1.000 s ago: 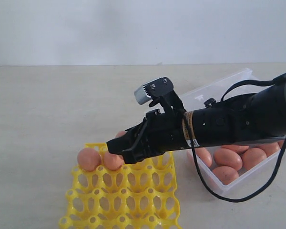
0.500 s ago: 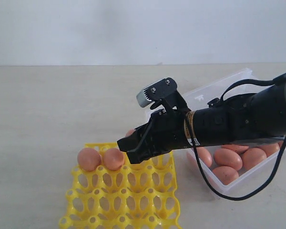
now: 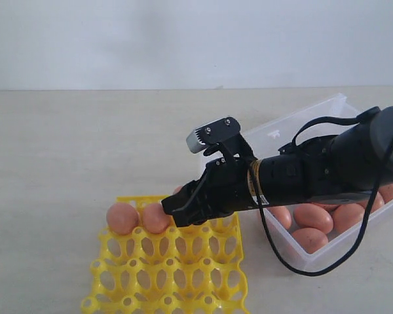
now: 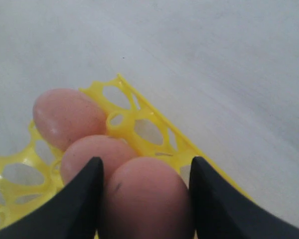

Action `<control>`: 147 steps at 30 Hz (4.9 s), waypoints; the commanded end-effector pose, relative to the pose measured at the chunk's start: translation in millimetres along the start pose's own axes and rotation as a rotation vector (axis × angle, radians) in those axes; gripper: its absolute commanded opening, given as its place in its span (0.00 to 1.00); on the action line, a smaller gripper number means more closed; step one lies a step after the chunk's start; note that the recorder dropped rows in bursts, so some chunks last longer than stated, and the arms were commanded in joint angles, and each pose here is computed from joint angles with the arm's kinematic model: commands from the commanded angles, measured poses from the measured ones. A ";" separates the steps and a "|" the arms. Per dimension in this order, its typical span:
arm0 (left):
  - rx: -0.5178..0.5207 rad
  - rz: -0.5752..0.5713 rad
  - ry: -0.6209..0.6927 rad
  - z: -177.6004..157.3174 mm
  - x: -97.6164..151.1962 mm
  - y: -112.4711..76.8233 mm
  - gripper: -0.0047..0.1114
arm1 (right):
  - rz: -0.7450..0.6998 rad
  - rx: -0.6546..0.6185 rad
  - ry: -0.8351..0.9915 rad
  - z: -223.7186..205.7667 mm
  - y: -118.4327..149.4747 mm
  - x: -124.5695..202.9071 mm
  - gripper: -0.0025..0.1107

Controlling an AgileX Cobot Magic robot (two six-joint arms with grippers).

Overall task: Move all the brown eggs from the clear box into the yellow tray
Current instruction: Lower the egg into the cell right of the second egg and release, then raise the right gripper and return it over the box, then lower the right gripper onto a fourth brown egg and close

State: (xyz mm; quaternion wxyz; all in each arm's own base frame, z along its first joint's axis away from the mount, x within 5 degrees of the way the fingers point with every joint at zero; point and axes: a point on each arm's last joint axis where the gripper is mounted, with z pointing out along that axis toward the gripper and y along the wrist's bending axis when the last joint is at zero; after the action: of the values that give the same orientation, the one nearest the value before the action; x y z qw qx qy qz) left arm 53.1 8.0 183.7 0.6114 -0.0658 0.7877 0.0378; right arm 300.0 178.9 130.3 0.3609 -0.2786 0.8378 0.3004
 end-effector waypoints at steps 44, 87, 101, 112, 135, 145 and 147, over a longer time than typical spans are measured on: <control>0.009 0.006 -0.002 0.2 0.9 -0.5 0.08 | -0.293 0.616 -0.219 -148.9 1.4 -113.3 0.02; 0.009 0.006 -0.002 0.2 0.9 -0.5 0.08 | 0.203 0.195 0.763 -79.1 -92.8 -74.2 0.47; 0.009 0.006 -0.002 0.2 0.9 -0.5 0.08 | 0.259 0.108 0.764 -66.6 -91.7 -67.3 0.47; 0.009 0.006 -0.002 0.2 0.9 -0.5 0.08 | 0.256 0.129 0.788 -60.3 -98.7 -60.0 0.47; 0.009 0.006 -0.002 0.2 0.9 -0.5 0.08 | 0.361 0.064 0.875 -32.8 -110.1 -29.1 0.47; 0.009 0.006 -0.002 0.2 0.9 -0.5 0.08 | 0.347 0.077 0.868 -30.1 -113.3 -27.1 0.24; 0.009 0.006 -0.002 0.2 0.9 -0.5 0.08 | 0.325 0.070 0.871 -30.3 -113.5 -27.0 0.10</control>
State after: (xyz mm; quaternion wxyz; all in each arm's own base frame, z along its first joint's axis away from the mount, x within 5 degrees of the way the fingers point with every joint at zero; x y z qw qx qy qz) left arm 53.1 8.0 183.7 0.6114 -0.0658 0.7877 0.0378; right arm 379.3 89.1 134.2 -0.0724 -0.2188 0.9560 0.1814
